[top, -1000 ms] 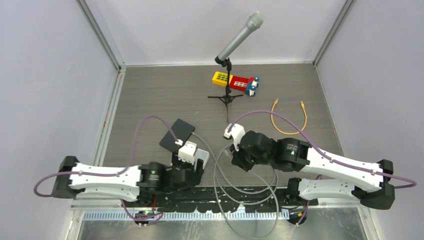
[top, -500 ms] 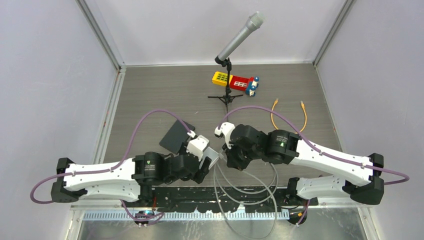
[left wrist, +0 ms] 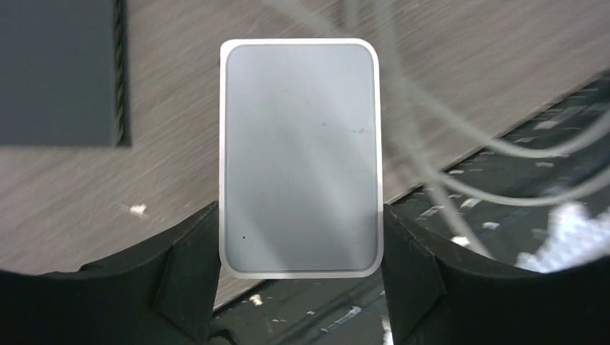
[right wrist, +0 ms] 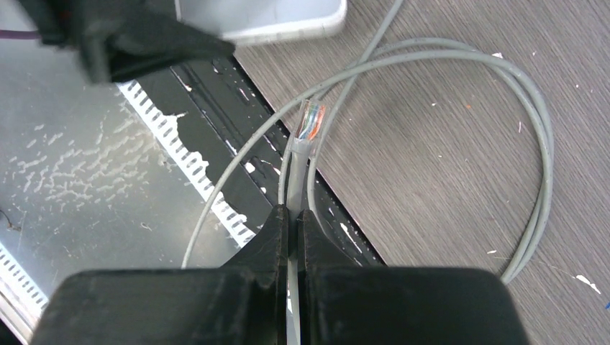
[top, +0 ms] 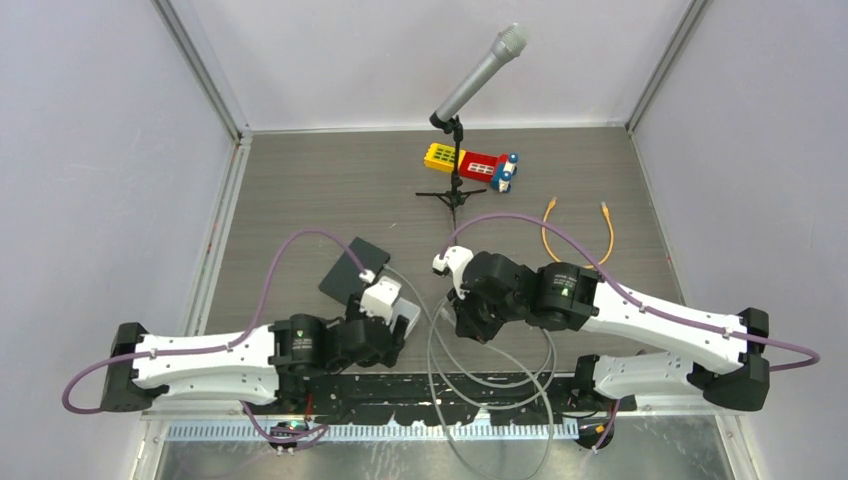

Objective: Insert the plug into the switch port
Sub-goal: Pick up the connector from the center of the board, then place the switch port at the center of the board.

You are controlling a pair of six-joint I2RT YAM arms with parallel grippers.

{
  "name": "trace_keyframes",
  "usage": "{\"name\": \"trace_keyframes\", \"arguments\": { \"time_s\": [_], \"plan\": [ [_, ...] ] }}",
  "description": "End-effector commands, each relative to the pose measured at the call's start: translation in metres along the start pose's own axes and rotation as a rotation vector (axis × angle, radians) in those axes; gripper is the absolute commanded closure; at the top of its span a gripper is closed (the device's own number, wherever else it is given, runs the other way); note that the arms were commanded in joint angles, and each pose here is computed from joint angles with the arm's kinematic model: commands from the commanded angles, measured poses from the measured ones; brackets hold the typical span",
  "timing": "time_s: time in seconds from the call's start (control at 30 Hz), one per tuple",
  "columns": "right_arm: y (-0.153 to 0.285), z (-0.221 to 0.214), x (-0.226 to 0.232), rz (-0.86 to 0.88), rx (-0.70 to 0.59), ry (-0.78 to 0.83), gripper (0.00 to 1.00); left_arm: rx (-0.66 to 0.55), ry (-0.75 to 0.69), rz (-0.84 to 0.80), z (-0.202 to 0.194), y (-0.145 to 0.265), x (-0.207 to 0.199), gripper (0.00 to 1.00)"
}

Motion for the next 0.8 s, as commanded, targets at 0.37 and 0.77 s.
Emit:
{"name": "trace_keyframes", "arguments": {
  "time_s": [0.37, 0.77],
  "plan": [
    [-0.007, -0.005, 0.005, 0.074, -0.015, -0.031, 1.00, -0.320, 0.073, 0.232, -0.071, -0.054, 0.000, 1.00],
    [0.000, -0.009, 0.008, 0.115, -0.030, -0.077, 1.00, -0.379, 0.071, 0.245, -0.104, -0.075, 0.003, 0.68]
  ]
}}
Point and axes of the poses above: each gripper's point midway between its finger pads, its own y axis back along the fingers, its own x axis along the line the jaws close on, z = x × y, the point moved 7 cm from there along y, back along the fingers, and after that the axes turned 9 degrees about -y, right-handed, at the moved point
